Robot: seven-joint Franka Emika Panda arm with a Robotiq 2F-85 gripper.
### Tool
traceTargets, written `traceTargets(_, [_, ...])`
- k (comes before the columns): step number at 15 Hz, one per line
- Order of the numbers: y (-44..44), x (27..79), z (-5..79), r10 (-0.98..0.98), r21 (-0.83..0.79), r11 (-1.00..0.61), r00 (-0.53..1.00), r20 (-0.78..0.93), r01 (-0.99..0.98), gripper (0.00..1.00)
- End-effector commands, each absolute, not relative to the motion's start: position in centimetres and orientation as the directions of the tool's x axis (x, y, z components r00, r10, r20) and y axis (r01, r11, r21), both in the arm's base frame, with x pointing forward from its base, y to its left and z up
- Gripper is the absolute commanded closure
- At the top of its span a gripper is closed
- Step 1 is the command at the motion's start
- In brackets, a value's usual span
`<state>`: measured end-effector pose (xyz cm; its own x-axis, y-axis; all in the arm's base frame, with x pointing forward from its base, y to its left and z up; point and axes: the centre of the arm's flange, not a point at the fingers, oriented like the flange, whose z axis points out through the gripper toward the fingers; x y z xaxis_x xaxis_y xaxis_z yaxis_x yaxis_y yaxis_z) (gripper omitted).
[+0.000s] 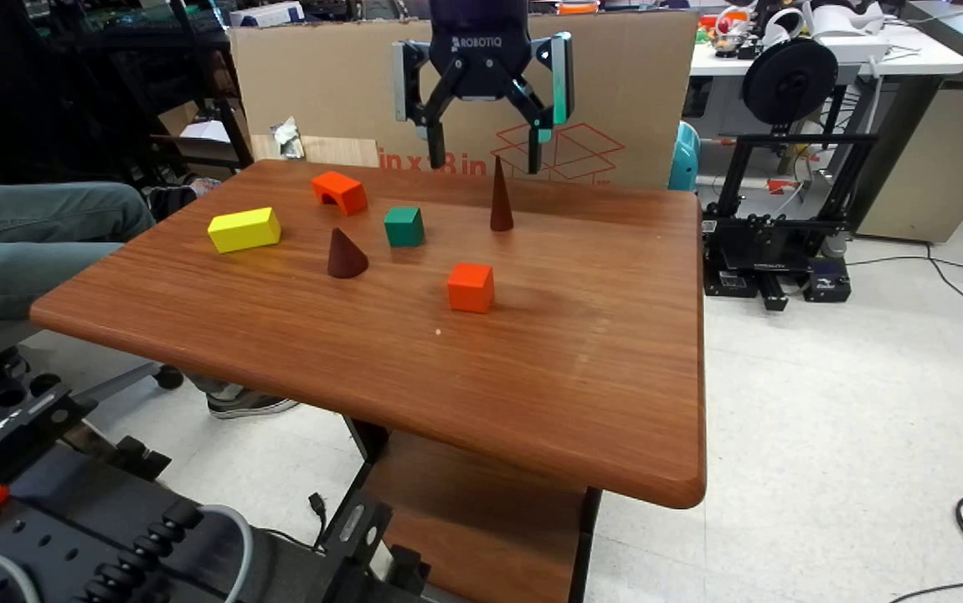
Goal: Move the sharp cone to the right
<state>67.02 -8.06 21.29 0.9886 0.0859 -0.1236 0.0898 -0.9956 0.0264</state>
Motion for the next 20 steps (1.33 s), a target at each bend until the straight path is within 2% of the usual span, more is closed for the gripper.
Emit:
traceTargets(1, [-8.3, 68.6, 21.0, 0.098, 0.041, -0.994, 0.987, -0.128, 0.104, 0.08])
traceTargets(2, [-8.2, 68.7, 21.0, 0.103, 0.037, -0.993, 0.987, -0.127, 0.108, 0.26])
traceTargets(11, [-8.5, 69.1, 20.9, 0.102, 0.044, -0.993, 0.986, -0.129, 0.108, 0.95])
traceTargets(12, [-8.6, 69.0, 20.9, 0.103, 0.042, -0.993, 0.986, -0.130, 0.110, 1.00])
traceTargets(13, [-8.6, 69.0, 20.9, 0.105, 0.042, -0.993, 0.986, -0.131, 0.112, 1.00])
traceTargets(15, [-8.6, 69.0, 21.3, 0.108, 0.038, -0.993, 0.985, -0.134, 0.113, 0.97])
traceTargets(20, [-9.7, 68.4, 26.3, 0.124, 0.030, -0.991, 0.987, -0.098, 0.128, 0.97])
